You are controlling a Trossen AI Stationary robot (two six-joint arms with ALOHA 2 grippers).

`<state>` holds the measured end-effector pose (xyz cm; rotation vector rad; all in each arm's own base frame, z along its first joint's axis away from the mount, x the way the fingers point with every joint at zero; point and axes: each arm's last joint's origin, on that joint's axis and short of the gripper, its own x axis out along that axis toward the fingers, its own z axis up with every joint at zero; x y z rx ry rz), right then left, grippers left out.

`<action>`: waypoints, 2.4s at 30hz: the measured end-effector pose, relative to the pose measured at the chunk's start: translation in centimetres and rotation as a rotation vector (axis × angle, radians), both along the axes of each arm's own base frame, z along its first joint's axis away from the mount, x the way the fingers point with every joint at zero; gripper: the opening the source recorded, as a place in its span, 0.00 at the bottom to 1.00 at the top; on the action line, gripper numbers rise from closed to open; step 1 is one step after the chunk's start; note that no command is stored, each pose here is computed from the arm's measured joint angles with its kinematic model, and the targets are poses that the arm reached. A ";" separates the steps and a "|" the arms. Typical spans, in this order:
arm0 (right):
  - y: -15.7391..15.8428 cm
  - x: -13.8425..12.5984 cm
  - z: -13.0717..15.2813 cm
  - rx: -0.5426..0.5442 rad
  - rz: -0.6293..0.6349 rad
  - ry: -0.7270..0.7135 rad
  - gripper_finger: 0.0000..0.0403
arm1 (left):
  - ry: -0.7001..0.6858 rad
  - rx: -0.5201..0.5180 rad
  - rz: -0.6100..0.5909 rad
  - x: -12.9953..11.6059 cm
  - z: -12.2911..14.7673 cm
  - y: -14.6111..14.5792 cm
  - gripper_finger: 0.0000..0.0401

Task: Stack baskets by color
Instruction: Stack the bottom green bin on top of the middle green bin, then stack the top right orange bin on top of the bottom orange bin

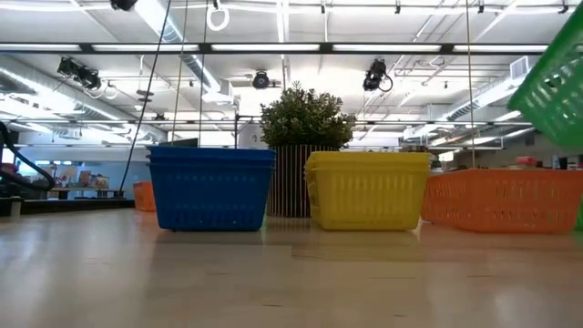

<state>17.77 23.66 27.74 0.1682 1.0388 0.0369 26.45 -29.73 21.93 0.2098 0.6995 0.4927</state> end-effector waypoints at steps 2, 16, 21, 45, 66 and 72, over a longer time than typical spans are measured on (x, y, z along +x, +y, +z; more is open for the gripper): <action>-1.2 -1.2 0.9 -0.088 -0.061 0.087 0.03 | -0.001 0.007 0.004 -0.5 0.0 -0.1 0.31; -5.8 -3.8 -4.5 -0.561 -0.072 0.343 0.03 | -0.049 0.050 0.013 -1.3 0.2 -0.2 0.31; -5.9 -4.1 -6.8 -0.559 -0.018 0.337 0.03 | -0.045 0.055 0.013 -1.4 0.2 -0.2 0.31; -7.6 -6.3 -3.7 -0.303 -0.139 0.134 0.45 | -0.003 0.038 0.031 -0.9 0.1 0.3 0.31; -9.3 -6.2 -4.3 -0.311 -0.519 0.076 0.10 | 0.001 0.066 0.039 -0.5 0.2 0.8 0.31; -12.0 -2.0 -6.2 -0.381 -0.550 -0.077 0.11 | 0.116 0.172 0.022 -1.2 -1.5 2.7 0.24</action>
